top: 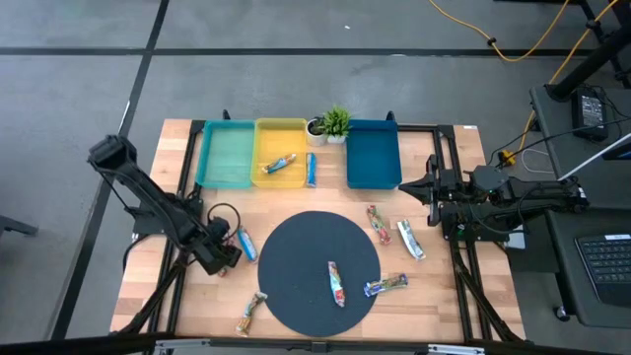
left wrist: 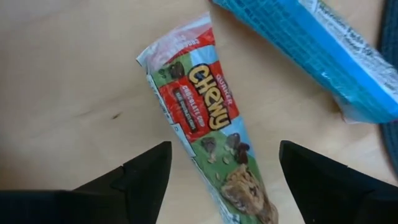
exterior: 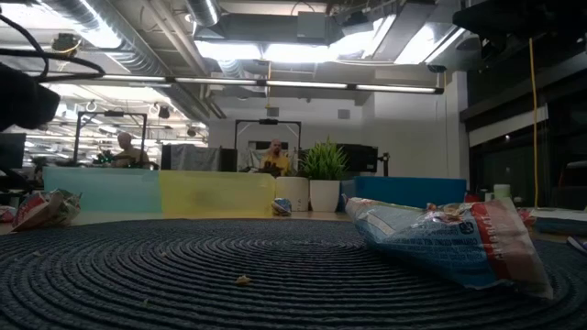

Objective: Pick and place Granola Bars by type
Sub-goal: Put the red granola bar into the green bin

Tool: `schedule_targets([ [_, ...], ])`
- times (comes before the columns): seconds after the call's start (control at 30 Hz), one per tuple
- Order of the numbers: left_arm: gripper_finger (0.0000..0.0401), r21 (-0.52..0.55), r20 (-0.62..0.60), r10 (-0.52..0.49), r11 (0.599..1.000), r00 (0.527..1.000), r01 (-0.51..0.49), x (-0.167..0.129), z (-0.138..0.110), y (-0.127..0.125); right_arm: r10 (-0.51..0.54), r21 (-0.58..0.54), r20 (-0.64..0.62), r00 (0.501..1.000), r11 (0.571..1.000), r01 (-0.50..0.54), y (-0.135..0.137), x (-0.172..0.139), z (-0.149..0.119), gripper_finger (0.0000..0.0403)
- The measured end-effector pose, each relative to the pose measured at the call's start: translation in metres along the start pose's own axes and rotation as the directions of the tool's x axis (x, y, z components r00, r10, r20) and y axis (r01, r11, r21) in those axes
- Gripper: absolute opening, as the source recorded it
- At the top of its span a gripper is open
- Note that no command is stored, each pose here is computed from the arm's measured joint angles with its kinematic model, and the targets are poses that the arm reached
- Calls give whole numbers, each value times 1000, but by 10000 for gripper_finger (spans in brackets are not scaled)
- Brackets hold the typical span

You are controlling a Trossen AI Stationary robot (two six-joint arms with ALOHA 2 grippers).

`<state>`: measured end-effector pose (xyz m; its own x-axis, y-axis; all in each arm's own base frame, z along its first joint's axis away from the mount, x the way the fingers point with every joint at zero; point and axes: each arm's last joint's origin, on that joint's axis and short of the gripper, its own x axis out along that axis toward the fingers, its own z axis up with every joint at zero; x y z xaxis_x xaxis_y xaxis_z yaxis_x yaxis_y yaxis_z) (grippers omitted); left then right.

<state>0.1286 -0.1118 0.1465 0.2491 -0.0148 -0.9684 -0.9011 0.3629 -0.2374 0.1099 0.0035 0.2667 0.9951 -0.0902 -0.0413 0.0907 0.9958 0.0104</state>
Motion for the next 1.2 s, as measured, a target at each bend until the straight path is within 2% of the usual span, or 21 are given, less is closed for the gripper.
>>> schedule_targets([
  [0.2, 248, -12, -16, 48, 999, 999, -48, 8, -3, -1, 0, 0, 0, 1000, 1000, 0, 0, 0, 0, 13],
  [0.47, 144, 1, -23, 69, 998, 997, -69, 10, -3, 0, 0, 0, 0, 1000, 1000, 0, 0, 0, 0, 13],
  [0.63, 76, 22, -44, 14, 1000, 999, -14, 9, -5, -6, 0, 0, 0, 1000, 1000, 0, 0, 0, 0, 13],
  [0.77, 37, 65, -56, -21, 998, 998, 24, 8, -6, -10, 0, 0, -1, 1000, 1000, 0, 0, 0, 0, 13],
  [0.9, 22, 98, -69, -56, 993, 996, 62, 7, -7, -13, 0, 0, 0, 1000, 1000, 0, 0, 0, 0, 13],
  [1.03, 23, 108, -83, -134, 984, 988, 142, -3, -6, -18, 0, 0, 0, 1000, 1000, 0, 0, 0, 0, 13],
  [1.2, 20, 131, -25, -215, 967, 976, 216, -27, 3, -27, 0, 0, -1, 1000, 1000, 0, 0, 0, 0, 13],
])
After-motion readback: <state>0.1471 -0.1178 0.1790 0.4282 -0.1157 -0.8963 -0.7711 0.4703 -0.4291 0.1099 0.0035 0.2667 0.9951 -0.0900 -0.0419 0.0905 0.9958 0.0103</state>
